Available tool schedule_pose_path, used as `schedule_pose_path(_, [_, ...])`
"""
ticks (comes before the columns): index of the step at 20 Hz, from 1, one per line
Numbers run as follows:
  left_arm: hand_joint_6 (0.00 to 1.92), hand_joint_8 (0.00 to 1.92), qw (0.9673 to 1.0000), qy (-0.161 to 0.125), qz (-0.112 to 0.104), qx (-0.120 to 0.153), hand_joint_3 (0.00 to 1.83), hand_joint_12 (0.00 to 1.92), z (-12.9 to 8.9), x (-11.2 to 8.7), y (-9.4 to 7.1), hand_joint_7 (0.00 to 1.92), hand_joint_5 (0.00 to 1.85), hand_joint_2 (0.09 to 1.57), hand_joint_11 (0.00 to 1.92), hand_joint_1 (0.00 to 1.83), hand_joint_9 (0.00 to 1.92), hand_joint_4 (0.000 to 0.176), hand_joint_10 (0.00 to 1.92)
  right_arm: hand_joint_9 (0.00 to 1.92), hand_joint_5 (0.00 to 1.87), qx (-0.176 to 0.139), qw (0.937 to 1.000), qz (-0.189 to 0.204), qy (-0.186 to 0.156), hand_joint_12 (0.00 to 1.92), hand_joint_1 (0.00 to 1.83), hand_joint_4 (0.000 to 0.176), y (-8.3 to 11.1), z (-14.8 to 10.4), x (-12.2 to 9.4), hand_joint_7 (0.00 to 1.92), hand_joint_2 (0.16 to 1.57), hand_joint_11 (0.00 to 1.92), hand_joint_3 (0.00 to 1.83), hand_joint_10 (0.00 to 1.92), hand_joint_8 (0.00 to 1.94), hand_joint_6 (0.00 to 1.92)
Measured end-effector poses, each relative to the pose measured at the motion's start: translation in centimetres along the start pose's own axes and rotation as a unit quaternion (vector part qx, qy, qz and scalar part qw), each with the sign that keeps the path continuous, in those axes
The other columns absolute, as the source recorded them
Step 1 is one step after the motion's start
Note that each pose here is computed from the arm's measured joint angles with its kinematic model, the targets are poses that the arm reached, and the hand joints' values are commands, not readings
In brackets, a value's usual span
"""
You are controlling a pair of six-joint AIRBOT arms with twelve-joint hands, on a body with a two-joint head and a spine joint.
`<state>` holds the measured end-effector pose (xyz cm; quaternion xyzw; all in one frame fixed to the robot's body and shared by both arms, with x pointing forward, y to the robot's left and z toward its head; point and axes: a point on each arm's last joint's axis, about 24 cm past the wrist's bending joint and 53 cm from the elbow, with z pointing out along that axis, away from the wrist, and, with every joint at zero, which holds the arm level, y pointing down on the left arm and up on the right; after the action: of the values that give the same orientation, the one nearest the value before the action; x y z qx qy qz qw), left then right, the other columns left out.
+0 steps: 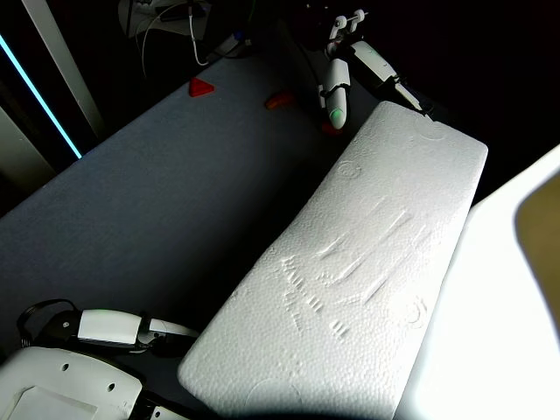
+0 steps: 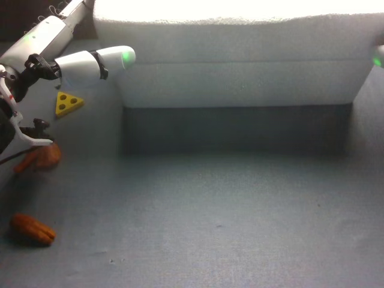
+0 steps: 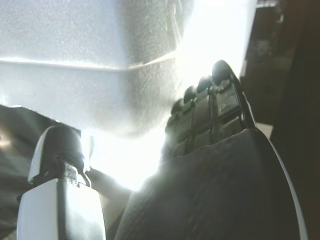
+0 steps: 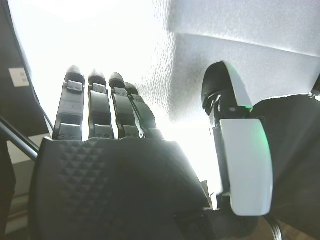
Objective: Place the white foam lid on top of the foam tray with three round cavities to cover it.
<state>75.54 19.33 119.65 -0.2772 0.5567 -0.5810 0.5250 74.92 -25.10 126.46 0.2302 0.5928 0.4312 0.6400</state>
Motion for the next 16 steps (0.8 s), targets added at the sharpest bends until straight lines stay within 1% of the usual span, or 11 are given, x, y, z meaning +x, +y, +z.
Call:
schedule_pose_path(1, [0.0, 0.0, 1.0, -0.001, -0.001, 0.002, 0.0, 0.0, -0.06, -0.1, -0.18, 0.0, 0.06, 1.09, 0.0, 0.51, 0.0, 0.0, 0.0, 0.0, 0.0, 0.0, 1.0, 0.0, 0.0, 0.28, 0.5, 0.0, 0.01, -0.02, -0.02, 0.0, 1.25, 0.0, 0.0, 0.0, 0.0, 0.0])
schedule_pose_path(2, [0.0, 0.0, 1.0, -0.002, 0.001, 0.004, 0.0, 0.0, -0.11, -0.28, -0.3, 0.0, 0.05, 1.09, 0.0, 0.51, 0.0, 0.0, 0.0, 0.0, 0.0, 0.0, 1.0, 0.0, 0.0, 0.41, 0.51, 0.0, 0.01, -0.07, -0.05, 0.0, 1.27, 0.0, 0.0, 0.0, 0.0, 0.0])
schedule_pose_path(3, [0.0, 0.0, 1.0, -0.003, 0.003, 0.006, 0.0, 0.0, -0.14, -0.43, -0.44, 0.0, 0.06, 1.09, 0.0, 0.51, 0.0, 0.0, 0.0, 0.0, 0.0, 0.001, 1.0, -0.003, 0.0, 0.44, 0.51, 0.0, 0.07, -0.25, -0.19, 0.0, 1.27, 0.0, 0.0, 0.0, 0.0, 0.0])
schedule_pose_path(6, [0.0, 0.0, 0.9999, -0.005, 0.002, 0.012, 0.0, 0.0, -0.23, -0.55, -0.82, 0.0, 0.06, 1.08, 0.0, 0.51, 0.0, 0.0, 0.0, 0.0, 0.0, 0.003, 0.9999, -0.013, -0.002, 0.29, 0.5, 0.0, -0.07, -0.57, -0.53, 0.0, 1.27, 0.0, 0.0, 0.0, 0.0, 0.0])
schedule_pose_path(8, [0.0, 0.0, 0.9999, -0.005, 0.002, 0.013, 0.0, 0.0, -0.24, -0.53, -0.87, 0.0, 0.06, 1.08, 0.0, 0.51, 0.0, 0.0, 0.0, 0.0, 0.0, 0.003, 0.9999, -0.013, -0.003, 0.37, 0.45, 0.0, -0.08, -0.62, -0.67, 0.0, 1.25, 0.0, 0.0, 0.0, 0.0, 0.0])
schedule_pose_path(9, [0.01, 0.0, 0.9999, -0.005, 0.002, 0.014, 0.0, 0.0, -0.24, -0.54, -0.92, 0.0, 0.07, 1.07, 0.0, 0.51, 0.0, 0.0, 0.0, 0.0, 0.0, 0.004, 0.9999, -0.014, -0.003, 0.29, 0.46, 0.0, -0.05, -0.71, -0.74, 0.0, 1.26, 0.0, 0.0, 0.0, 0.0, 0.0])
schedule_pose_path(10, [0.01, 0.0, 0.9999, -0.005, 0.001, 0.015, 0.0, 0.0, -0.25, -0.54, -0.99, 0.0, 0.07, 1.08, 0.0, 0.51, 0.0, 0.0, 0.0, 0.0, 0.0, 0.004, 0.9999, -0.015, -0.004, 0.28, 0.45, 0.0, -0.08, -0.75, -0.9, 0.0, 1.26, 0.0, 0.0, 0.0, 0.0, 0.0])
schedule_pose_path(12, [0.01, 0.0, 0.9999, -0.006, 0.002, 0.015, 0.0, 0.0, -0.25, -0.55, -1.0, 0.0, 0.07, 1.08, 0.0, 0.5, 0.0, 0.0, 0.0, 0.0, 0.0, 0.004, 0.9999, -0.015, -0.004, 0.33, 0.45, 0.0, -0.06, -0.75, -0.92, 0.0, 1.27, 0.0, 0.0, 0.0, 0.0, 0.0])
schedule_pose_path(13, [0.0, 0.0, 0.9999, -0.005, 0.002, 0.015, 0.0, 0.0, -0.25, -0.53, -0.99, 0.0, 0.07, 1.09, 0.0, 0.51, 0.0, 0.0, 0.0, 0.0, 0.0, 0.004, 0.9999, -0.015, -0.004, 0.25, 0.47, 0.0, -0.06, -0.75, -0.91, 0.0, 1.27, 0.0, 0.0, 0.0, 0.0, 0.0])
schedule_pose_path(15, [0.0, 0.0, 0.9999, -0.005, 0.003, 0.015, 0.0, 0.01, -0.24, -0.58, -0.94, 0.0, 0.07, 1.08, 0.02, 0.51, 0.0, 0.0, 0.0, 0.0, 0.0, 0.004, 0.9999, -0.015, -0.004, 0.24, 0.45, 0.0, -0.05, -0.75, -0.9, 0.0, 1.28, 0.0, 0.0, 0.0, 0.0, 0.0])
schedule_pose_path(16, [0.0, 0.0, 0.9999, -0.005, 0.003, 0.013, 0.0, 0.0, -0.25, -0.58, -0.84, 0.0, 0.07, 1.07, 0.01, 0.51, 0.0, 0.0, 0.0, 0.0, 0.0, 0.004, 0.9999, -0.016, -0.004, 0.18, 0.47, 0.0, -0.05, -0.75, -0.9, 0.0, 1.28, 0.0, 0.0, 0.0, 0.0, 0.0])
